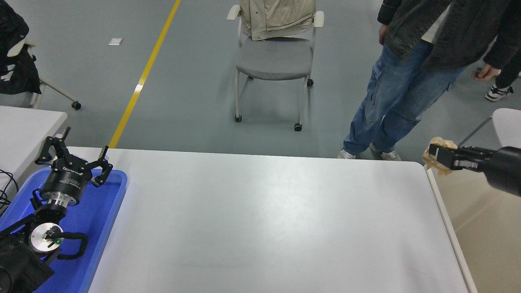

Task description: Clean the table surface

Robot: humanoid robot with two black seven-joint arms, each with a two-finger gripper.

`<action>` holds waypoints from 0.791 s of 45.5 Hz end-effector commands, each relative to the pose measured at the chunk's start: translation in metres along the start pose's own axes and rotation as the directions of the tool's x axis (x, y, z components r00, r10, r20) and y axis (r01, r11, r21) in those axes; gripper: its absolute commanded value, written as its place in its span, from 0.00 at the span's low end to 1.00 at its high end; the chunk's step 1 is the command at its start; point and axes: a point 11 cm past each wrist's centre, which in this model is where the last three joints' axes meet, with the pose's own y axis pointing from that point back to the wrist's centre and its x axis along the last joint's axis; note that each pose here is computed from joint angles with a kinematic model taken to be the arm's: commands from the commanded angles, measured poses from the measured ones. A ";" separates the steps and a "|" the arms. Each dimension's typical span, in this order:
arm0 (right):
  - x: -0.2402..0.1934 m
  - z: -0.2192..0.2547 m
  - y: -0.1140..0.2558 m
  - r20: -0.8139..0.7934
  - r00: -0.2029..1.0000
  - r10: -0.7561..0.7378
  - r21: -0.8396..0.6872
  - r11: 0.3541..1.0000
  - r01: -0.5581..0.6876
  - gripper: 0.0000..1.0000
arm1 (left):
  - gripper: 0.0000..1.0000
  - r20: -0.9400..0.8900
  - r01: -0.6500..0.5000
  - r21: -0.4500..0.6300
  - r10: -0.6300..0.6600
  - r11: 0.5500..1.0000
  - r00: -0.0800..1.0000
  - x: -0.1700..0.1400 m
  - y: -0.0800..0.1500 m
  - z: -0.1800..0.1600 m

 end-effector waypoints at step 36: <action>-0.169 0.201 0.008 0.146 0.989 0.006 -0.566 0.820 0.079 0.00 | 1.00 0.000 0.000 0.000 0.000 1.000 1.000 0.000 0.000 0.000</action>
